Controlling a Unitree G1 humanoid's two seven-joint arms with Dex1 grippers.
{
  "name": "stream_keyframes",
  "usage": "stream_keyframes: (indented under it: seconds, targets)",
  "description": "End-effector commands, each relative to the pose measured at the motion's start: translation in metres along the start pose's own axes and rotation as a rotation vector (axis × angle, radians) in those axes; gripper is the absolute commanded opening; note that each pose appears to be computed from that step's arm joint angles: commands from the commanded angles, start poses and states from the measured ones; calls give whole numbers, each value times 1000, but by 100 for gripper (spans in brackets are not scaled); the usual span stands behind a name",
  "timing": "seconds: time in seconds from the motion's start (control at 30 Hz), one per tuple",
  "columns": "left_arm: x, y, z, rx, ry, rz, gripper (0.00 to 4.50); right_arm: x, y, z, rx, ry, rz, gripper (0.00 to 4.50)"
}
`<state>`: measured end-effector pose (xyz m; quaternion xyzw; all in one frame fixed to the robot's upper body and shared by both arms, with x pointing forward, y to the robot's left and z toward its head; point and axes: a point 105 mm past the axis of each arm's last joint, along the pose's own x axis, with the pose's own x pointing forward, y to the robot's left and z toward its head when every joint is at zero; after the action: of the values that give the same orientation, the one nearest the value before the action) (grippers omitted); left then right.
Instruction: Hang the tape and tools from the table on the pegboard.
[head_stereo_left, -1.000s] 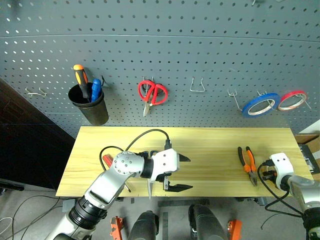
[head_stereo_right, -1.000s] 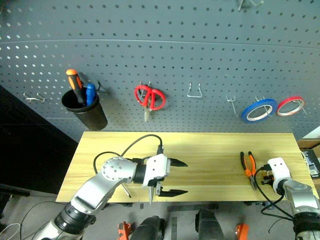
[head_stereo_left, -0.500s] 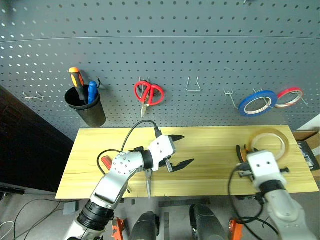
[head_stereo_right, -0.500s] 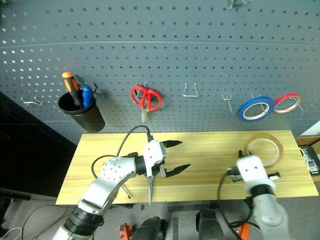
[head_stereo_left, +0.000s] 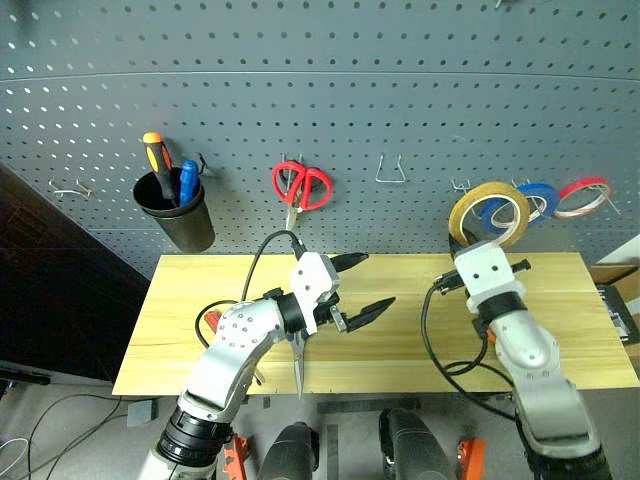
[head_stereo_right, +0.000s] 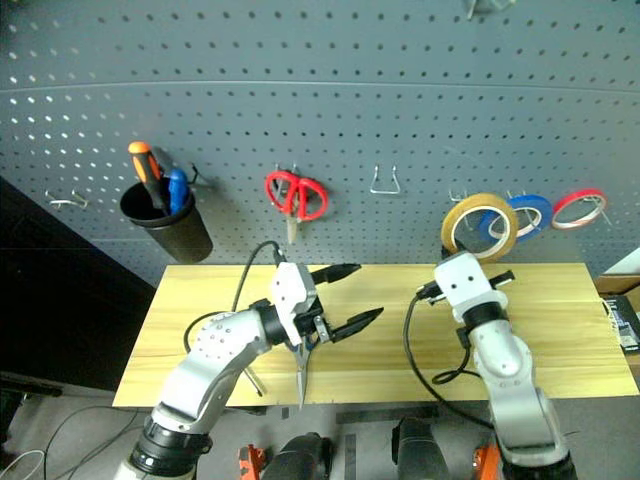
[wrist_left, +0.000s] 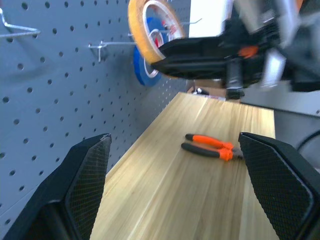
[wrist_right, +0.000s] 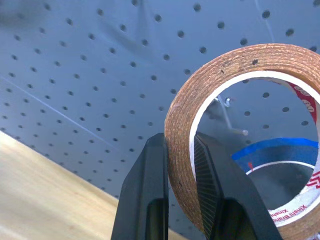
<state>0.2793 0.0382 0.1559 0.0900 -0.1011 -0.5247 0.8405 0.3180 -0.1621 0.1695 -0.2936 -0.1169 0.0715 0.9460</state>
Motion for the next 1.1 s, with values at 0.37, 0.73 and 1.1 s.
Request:
stream_keyframes:
  seconds: [0.37, 0.73, 1.1]
  targets:
    - [2, 11, 9, 69, -27, 53, 433, -15, -1, -15, 63, 10, 65, 343]
    - [6, 11, 1, 169, -5, -20, 433, -94, 16, -143, 400, 796, -61, 446]
    - [10, 2, -2, 206, -5, -77, 433, -77, -6, -187, 458, 908, -46, 446]
